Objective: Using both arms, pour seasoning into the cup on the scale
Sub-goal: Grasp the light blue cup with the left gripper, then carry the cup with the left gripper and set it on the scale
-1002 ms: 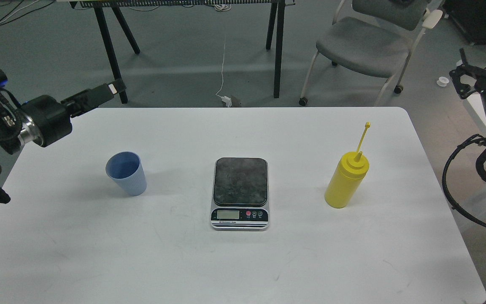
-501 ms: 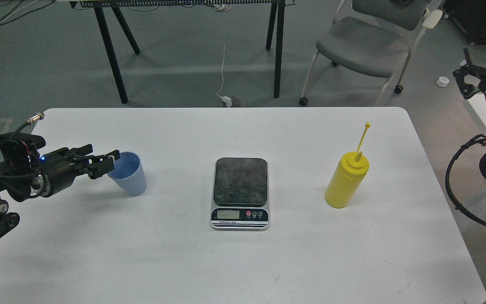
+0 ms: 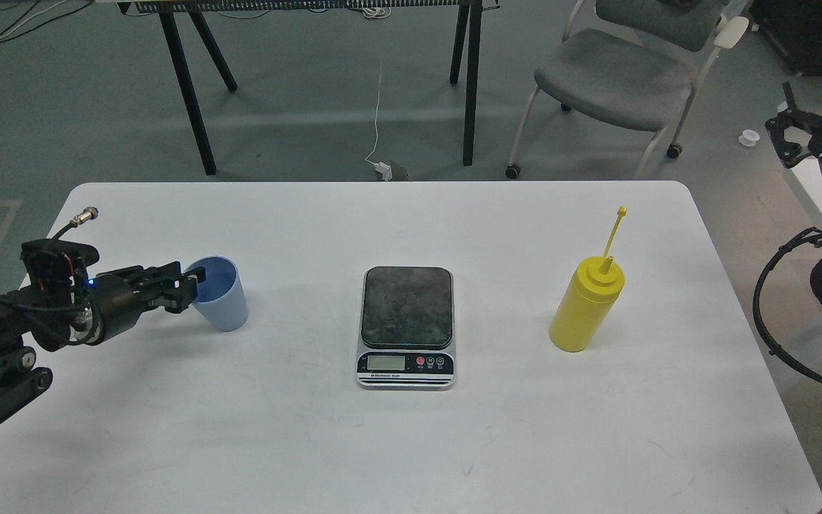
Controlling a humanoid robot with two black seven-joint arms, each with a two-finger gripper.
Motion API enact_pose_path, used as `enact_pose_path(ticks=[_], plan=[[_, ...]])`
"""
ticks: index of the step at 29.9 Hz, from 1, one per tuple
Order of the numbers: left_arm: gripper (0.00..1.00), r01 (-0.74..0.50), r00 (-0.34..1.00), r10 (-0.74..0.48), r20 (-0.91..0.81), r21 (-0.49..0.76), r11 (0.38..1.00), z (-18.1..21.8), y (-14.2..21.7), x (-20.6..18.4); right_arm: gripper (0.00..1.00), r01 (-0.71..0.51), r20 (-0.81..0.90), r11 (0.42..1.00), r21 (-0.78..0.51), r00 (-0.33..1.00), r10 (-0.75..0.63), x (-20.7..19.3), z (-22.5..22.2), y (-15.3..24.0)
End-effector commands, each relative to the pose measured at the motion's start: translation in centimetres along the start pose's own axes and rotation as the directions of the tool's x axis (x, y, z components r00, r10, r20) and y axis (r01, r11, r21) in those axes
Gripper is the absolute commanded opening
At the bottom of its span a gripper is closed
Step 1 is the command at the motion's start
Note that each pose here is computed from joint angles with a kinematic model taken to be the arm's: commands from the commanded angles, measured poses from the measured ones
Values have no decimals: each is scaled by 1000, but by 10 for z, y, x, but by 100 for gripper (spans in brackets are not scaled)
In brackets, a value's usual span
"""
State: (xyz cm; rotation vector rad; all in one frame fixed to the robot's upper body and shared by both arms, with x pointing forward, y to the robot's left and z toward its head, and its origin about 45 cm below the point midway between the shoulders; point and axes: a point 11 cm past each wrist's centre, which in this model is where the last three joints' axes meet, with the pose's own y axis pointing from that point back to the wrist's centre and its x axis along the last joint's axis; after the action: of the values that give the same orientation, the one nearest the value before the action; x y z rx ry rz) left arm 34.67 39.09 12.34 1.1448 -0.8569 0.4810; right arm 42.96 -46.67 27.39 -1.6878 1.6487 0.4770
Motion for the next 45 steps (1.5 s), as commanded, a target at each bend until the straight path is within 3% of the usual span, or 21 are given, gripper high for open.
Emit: enact_pose_path(ticks=[1, 6, 11, 19, 22, 25, 27, 34, 45], plan=[[7, -3, 1000, 3, 23, -9, 1000, 1, -2, 8, 99, -1, -4, 1000, 2, 1000, 1, 1, -2, 0], [1, -26, 999, 26, 30, -12, 1000, 2, -3, 20, 99, -2, -14, 1000, 9, 1000, 2, 2, -9, 0], [0, -74, 994, 78, 74, -53, 996, 13, -7, 60, 99, -11, -14, 1000, 10, 1000, 11, 5, -9, 3], [0, 47, 978, 9, 206, -266, 963, 105, -10, 136, 99, -24, -35, 999, 25, 999, 25, 13, -24, 11], [0, 102, 961, -5, 278, -338, 936, 156, -30, 155, 99, -35, -40, 999, 35, 999, 36, 17, -30, 14], [0, 175, 950, -43, 308, -416, 892, 210, -52, 146, 99, -44, -59, 998, 41, 997, 46, 22, -39, 18], [0, 203, 942, -67, 329, -399, 894, 220, -64, 137, 99, -48, -73, 998, 45, 996, 52, 24, -46, 20], [0, 254, 923, -112, 368, -365, 895, 232, -88, 122, 99, -63, -121, 996, 65, 990, 71, 30, -72, 26], [5, 267, 919, -132, 371, -343, 901, 244, -102, 110, 99, -59, -117, 997, 51, 991, 65, 31, -68, 33]])
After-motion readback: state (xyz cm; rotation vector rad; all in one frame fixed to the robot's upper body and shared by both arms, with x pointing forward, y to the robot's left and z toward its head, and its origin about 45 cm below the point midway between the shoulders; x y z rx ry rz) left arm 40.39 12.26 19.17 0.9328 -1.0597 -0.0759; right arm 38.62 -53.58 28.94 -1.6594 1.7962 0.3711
